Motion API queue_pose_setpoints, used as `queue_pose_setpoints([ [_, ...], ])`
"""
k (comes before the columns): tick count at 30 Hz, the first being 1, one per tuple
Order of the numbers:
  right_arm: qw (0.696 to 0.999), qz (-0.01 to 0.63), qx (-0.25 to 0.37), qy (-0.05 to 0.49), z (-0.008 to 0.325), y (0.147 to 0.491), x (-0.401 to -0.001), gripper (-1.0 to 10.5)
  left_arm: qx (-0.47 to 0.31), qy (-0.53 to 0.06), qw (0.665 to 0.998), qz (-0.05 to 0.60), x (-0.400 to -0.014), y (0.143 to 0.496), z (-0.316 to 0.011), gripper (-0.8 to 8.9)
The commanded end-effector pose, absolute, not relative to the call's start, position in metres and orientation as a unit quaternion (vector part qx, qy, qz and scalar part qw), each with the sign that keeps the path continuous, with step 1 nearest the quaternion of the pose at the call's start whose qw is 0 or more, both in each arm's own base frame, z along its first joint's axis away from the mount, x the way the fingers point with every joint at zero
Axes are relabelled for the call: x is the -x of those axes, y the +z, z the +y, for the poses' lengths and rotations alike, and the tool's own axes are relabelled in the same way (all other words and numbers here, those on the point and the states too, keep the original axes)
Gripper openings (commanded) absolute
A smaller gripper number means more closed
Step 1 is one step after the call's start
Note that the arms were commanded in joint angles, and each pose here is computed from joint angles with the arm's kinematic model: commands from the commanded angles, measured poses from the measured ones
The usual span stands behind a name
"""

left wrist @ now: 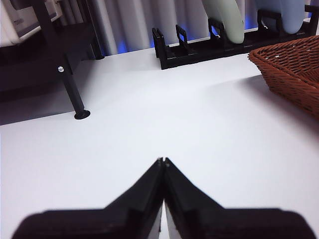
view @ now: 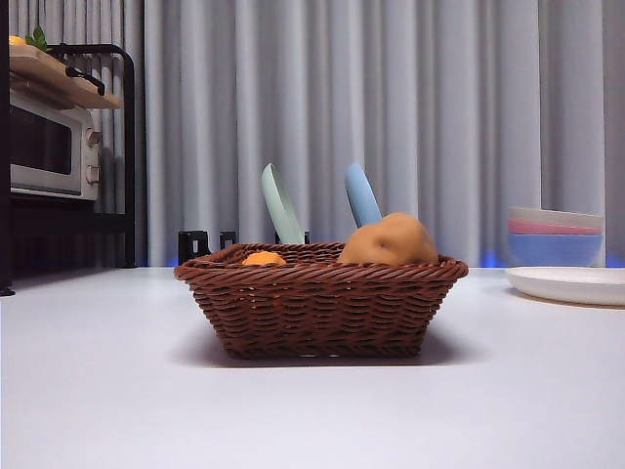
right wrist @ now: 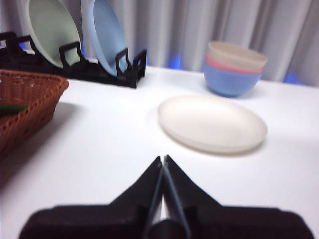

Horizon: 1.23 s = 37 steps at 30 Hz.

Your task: Pick up the basket,pick up the corn from the table,pick up the potato from the table,pick up the cucumber from the table,put all items into the basket

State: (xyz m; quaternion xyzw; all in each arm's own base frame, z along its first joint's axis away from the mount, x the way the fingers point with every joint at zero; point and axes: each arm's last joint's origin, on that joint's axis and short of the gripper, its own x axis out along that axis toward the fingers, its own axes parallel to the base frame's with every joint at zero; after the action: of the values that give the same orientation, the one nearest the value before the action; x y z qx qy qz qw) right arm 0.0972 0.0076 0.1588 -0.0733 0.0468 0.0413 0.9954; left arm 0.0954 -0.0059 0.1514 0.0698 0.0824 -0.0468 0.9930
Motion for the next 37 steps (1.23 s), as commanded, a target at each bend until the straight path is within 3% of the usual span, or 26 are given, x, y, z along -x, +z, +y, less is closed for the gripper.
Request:
queue_pose_setpoints([
  [1, 0.996, 0.056, 0.063, 0.04, 0.0075, 0.1538, -0.0969, -0.2, -0.076, -0.045, 0.992, 0.088, -0.0961, 0.1467, -0.0057, -0.03],
  [7, 0.994, 0.085, 0.065, 0.029, 0.0066, 0.1483, -0.0957, -0.2, -0.076, -0.045, 0.992, 0.088, -0.0961, 0.1467, -0.0057, -0.03],
  [37, 0.995, 0.083, 0.051, 0.029, 0.0067, 0.1489, -0.0958, -0.2, -0.076, -0.045, 0.992, 0.088, -0.0961, 0.1467, -0.0056, -0.03],
])
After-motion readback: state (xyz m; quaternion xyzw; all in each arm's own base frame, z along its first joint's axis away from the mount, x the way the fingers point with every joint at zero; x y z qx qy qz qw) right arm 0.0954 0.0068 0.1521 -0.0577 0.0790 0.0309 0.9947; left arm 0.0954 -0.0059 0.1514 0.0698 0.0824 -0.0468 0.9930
